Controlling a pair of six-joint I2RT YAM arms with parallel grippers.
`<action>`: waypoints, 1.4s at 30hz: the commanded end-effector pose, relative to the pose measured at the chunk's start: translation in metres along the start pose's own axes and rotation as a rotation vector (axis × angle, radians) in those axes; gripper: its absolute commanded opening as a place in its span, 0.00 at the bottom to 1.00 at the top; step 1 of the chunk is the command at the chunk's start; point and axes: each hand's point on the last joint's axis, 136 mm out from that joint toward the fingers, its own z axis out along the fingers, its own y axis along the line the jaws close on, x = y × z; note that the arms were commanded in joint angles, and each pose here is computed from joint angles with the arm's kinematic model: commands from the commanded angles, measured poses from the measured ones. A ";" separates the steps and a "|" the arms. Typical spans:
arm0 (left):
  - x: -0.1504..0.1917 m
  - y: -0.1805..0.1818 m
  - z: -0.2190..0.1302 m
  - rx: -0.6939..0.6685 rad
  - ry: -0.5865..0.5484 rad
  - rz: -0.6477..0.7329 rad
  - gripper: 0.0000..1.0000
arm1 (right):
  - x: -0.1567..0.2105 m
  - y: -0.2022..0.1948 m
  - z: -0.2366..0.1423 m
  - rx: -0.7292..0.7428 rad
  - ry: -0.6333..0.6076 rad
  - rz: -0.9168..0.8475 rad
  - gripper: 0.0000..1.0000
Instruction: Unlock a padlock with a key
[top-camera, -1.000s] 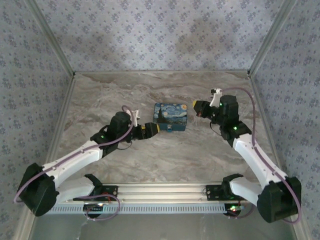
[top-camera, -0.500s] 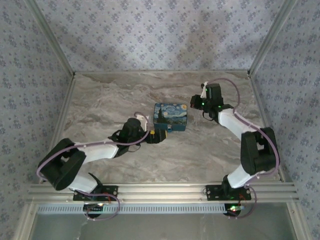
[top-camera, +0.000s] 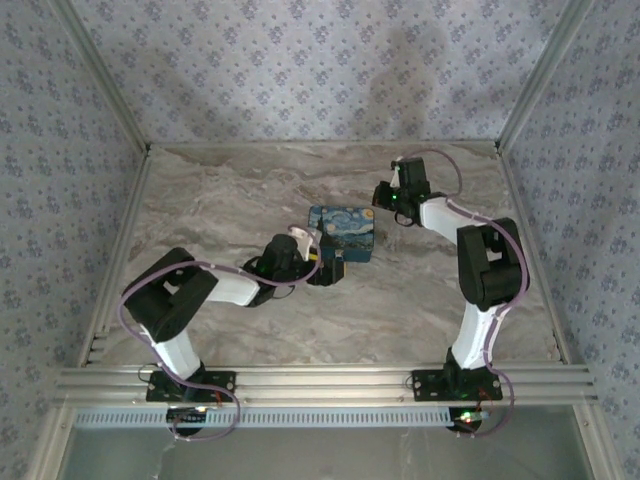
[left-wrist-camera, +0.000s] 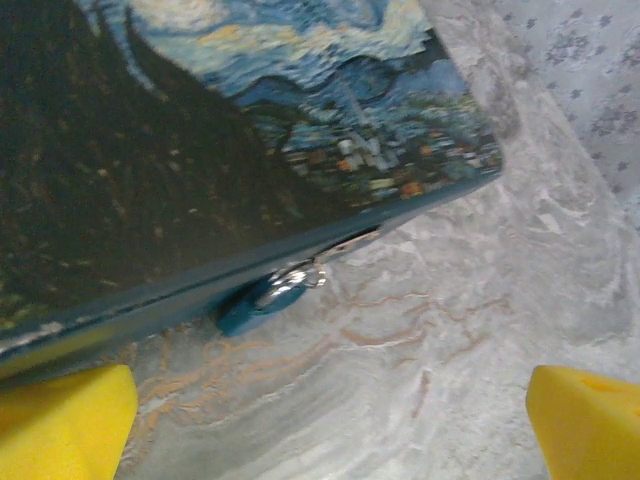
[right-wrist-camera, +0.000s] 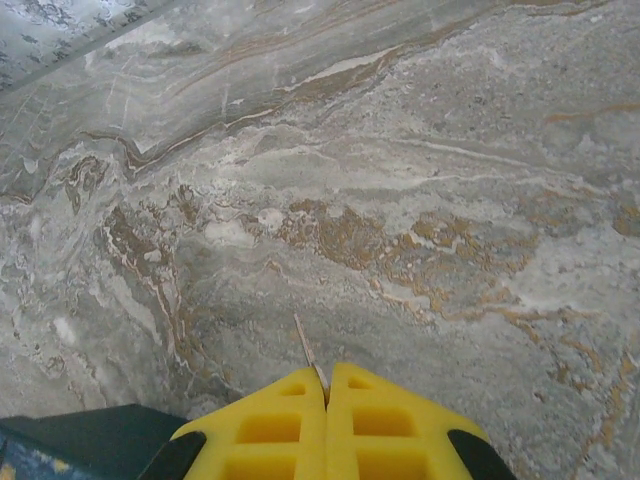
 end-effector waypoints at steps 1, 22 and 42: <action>-0.013 -0.006 0.012 0.014 -0.049 0.054 1.00 | -0.001 0.002 0.007 0.000 0.012 -0.020 0.00; 0.001 -0.017 0.042 0.062 -0.035 0.090 0.94 | 0.038 0.031 0.018 -0.045 0.071 -0.082 0.00; 0.004 -0.014 0.031 0.046 -0.038 0.077 0.95 | -0.011 -0.018 -0.054 0.211 -0.055 -0.082 0.00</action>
